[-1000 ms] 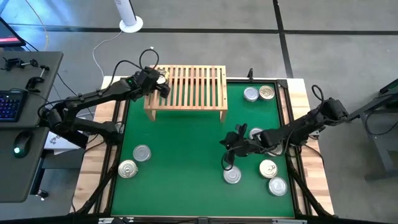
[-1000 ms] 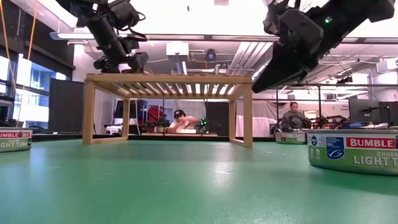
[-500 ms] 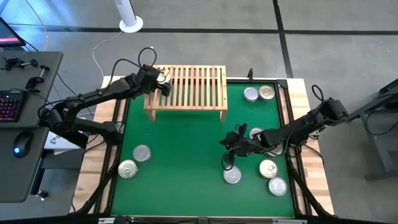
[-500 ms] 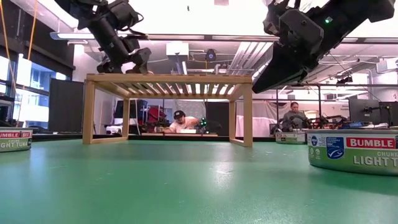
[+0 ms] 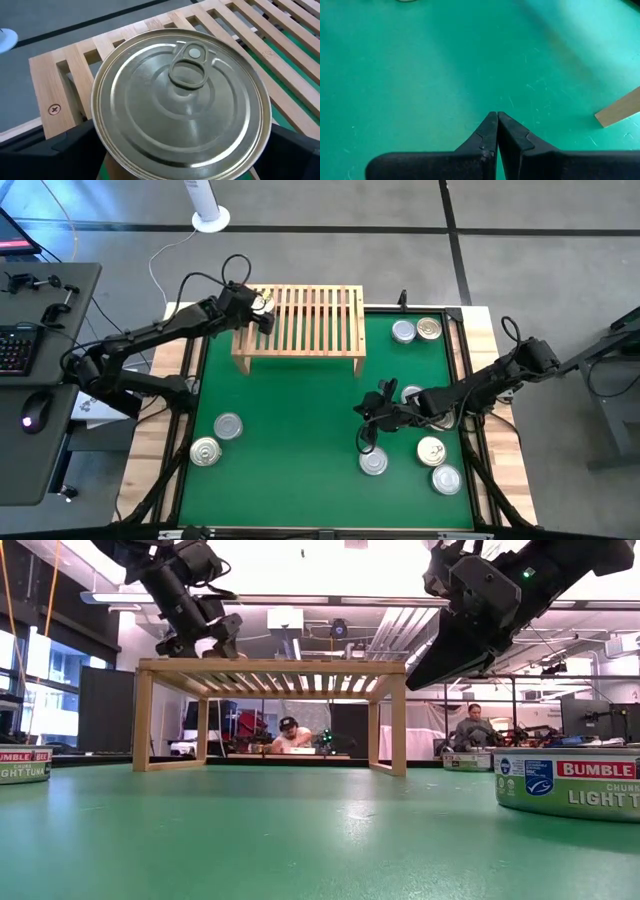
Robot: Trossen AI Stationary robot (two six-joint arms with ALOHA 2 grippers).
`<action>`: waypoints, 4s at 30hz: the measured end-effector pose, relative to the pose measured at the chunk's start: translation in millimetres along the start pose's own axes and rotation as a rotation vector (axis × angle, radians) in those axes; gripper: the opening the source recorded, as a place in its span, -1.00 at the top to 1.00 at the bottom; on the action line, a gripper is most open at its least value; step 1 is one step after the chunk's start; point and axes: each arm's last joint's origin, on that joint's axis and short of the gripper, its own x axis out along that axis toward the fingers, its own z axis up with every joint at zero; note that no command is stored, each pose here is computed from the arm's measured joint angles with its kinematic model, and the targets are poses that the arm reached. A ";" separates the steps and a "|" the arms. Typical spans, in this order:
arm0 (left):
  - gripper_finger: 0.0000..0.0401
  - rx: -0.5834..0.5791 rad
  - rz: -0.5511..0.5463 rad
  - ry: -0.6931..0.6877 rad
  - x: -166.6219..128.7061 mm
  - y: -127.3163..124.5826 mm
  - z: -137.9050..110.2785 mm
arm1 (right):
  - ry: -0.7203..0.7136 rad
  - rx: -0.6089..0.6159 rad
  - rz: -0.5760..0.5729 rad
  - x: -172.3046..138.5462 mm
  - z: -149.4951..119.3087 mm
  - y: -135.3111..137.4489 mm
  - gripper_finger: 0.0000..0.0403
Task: Stack canned seafood by type on shelf
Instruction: Put the blue pink tuna can on the shelf
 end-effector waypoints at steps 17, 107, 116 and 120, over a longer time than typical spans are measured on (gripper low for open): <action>-0.99 0.040 0.021 0.071 -9.3 1.6 3.4 | -0.073 -0.047 0.022 3.1 12.7 -2.5 0.99; -0.37 0.261 -0.102 -0.061 -39.9 -22.1 28.0 | -0.399 -0.231 0.174 -35.0 98.1 -110.0 1.00; 0.71 0.194 -0.178 0.031 -17.7 -10.3 31.5 | -0.463 -0.146 0.257 -30.0 59.7 -96.4 1.00; 0.96 0.190 -0.168 0.042 -11.2 -7.3 32.6 | -0.447 -0.135 0.265 -29.5 57.3 -95.1 1.00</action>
